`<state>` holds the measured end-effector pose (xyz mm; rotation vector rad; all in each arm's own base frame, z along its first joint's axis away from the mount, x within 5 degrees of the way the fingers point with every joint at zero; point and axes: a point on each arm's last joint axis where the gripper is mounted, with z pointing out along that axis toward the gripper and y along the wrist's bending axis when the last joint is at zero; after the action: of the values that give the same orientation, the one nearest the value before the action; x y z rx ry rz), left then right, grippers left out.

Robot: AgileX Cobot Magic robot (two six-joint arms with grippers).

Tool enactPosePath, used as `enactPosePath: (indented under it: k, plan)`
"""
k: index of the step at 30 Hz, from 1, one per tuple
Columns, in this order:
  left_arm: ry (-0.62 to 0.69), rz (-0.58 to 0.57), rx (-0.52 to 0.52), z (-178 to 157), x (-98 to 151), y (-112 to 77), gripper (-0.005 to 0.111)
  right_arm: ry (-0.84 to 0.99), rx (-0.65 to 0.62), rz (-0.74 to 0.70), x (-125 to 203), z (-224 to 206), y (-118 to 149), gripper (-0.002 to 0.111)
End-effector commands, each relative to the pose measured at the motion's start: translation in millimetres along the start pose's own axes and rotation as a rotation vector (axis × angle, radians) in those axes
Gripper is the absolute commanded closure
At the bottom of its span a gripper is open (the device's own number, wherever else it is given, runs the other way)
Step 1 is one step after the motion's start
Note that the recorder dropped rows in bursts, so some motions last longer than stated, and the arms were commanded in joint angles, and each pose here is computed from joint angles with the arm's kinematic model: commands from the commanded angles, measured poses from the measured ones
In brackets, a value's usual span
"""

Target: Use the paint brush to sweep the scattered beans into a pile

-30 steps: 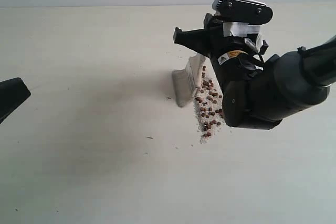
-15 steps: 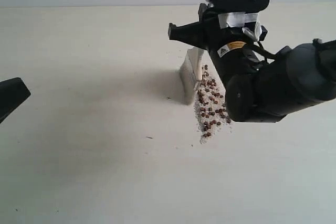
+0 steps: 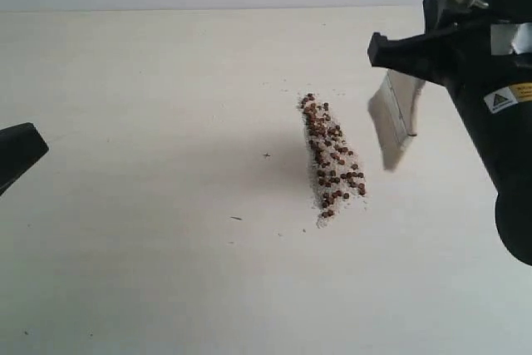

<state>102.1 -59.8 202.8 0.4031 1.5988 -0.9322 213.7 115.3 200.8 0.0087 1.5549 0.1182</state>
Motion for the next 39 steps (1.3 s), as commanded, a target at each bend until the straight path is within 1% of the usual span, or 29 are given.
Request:
enactPosePath:
  k: [1,5,8,14,18,22,25,30,34,39]
  plan:
    - [-0.010,-0.008,0.004,-1,0,-1.1,0.107,0.045,-0.006,-0.151,17,2,0,0.108]
    - [-0.010,-0.008,0.004,-1,0,-1.1,0.107,0.110,-0.022,-0.197,42,6,3,0.108]
    - [-0.010,-0.008,0.004,-1,0,-1.1,0.107,0.162,-0.033,-0.201,59,8,5,0.108]
    - [-0.010,-0.008,0.004,-1,0,-1.1,0.107,0.191,-0.089,-0.111,74,15,15,0.108]
    - [-0.010,-0.008,0.004,-1,0,-1.1,0.107,0.175,-0.108,-0.044,71,19,21,0.108]
    - [-0.010,-0.008,0.004,-1,0,-1.1,0.107,0.158,-0.155,0.009,68,23,29,0.108]
    - [-0.010,-0.008,0.004,-1,0,-1.1,0.107,0.146,-0.155,0.021,65,26,31,0.108]
    - [-0.010,-0.008,0.004,-1,0,-1.1,0.107,0.133,-0.125,-0.050,62,26,28,0.108]
    - [-0.010,-0.008,0.004,-1,0,-1.1,0.107,0.095,-0.076,-0.084,48,25,23,0.108]
    - [-0.010,-0.008,0.004,-1,0,-1.1,0.107,0.031,-0.059,-0.104,27,23,21,0.108]
